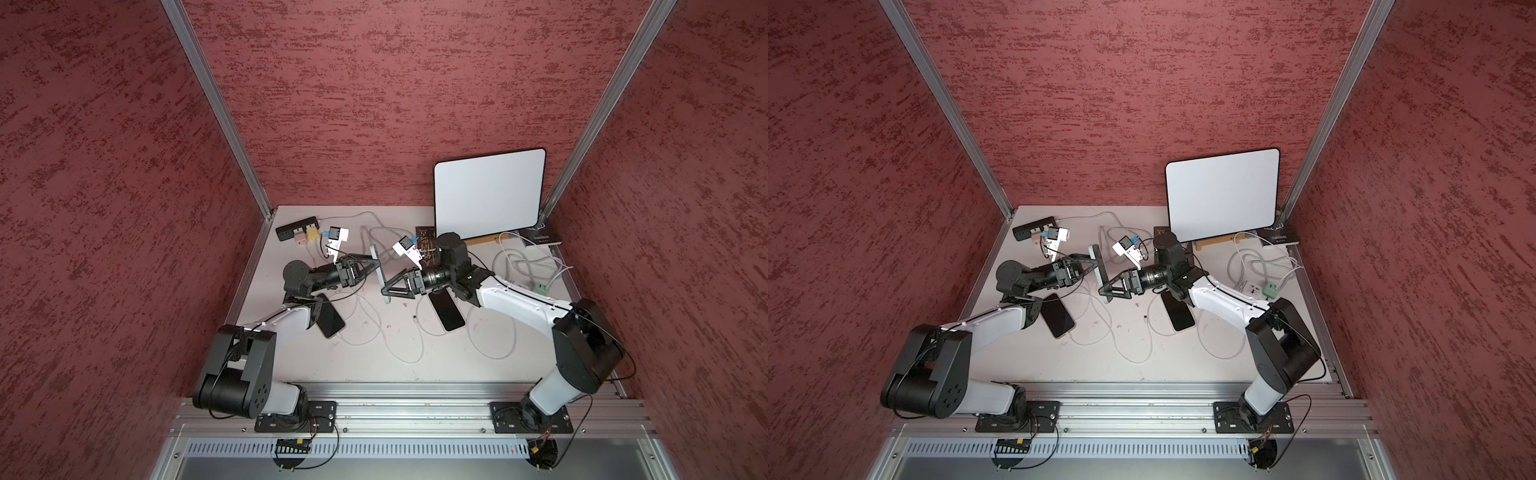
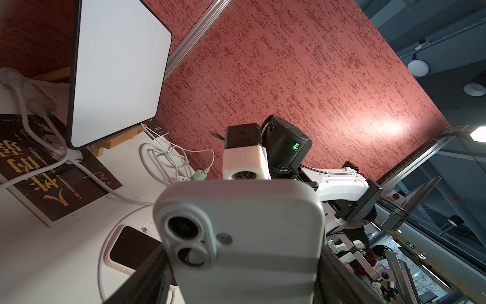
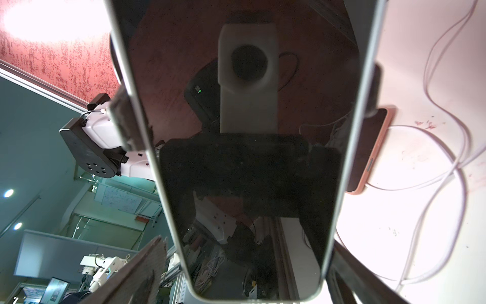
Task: Unplug the charging cable from the phone
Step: Place the phone at the center of the board.
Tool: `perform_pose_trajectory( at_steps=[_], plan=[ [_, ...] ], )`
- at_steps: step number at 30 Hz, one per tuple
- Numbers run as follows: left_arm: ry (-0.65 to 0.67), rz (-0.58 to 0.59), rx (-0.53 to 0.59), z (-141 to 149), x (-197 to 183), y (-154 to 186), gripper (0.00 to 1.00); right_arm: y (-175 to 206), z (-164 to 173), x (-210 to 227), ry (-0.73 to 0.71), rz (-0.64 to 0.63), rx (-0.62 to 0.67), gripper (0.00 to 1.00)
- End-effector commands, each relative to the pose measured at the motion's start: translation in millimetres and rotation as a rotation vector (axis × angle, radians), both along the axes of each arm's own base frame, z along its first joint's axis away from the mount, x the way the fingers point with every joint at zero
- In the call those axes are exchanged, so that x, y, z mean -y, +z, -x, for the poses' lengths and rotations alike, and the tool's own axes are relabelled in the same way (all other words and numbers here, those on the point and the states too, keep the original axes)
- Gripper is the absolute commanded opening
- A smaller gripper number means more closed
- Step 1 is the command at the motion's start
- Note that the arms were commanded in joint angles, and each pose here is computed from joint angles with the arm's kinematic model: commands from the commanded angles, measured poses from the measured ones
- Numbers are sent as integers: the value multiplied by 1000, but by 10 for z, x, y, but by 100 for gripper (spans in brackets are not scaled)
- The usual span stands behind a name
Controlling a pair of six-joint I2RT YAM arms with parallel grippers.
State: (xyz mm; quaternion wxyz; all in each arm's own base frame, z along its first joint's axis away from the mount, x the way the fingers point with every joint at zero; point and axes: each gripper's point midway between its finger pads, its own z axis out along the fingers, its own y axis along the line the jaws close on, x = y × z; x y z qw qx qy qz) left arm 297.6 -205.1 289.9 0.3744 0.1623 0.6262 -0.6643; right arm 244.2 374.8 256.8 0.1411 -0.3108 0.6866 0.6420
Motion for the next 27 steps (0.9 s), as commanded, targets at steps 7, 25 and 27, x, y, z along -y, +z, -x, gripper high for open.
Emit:
perform_pose_trajectory(
  at_steps=[7,25,27],
  plan=[
    [5,-12,69,-9,32,108,14,186,61,-61,41,-55,54,84],
    [50,-34,63,-60,8,75,100,160,63,-54,36,-44,67,47],
    [85,-36,61,-98,-27,68,100,123,48,-53,25,-29,67,46]
  ],
)
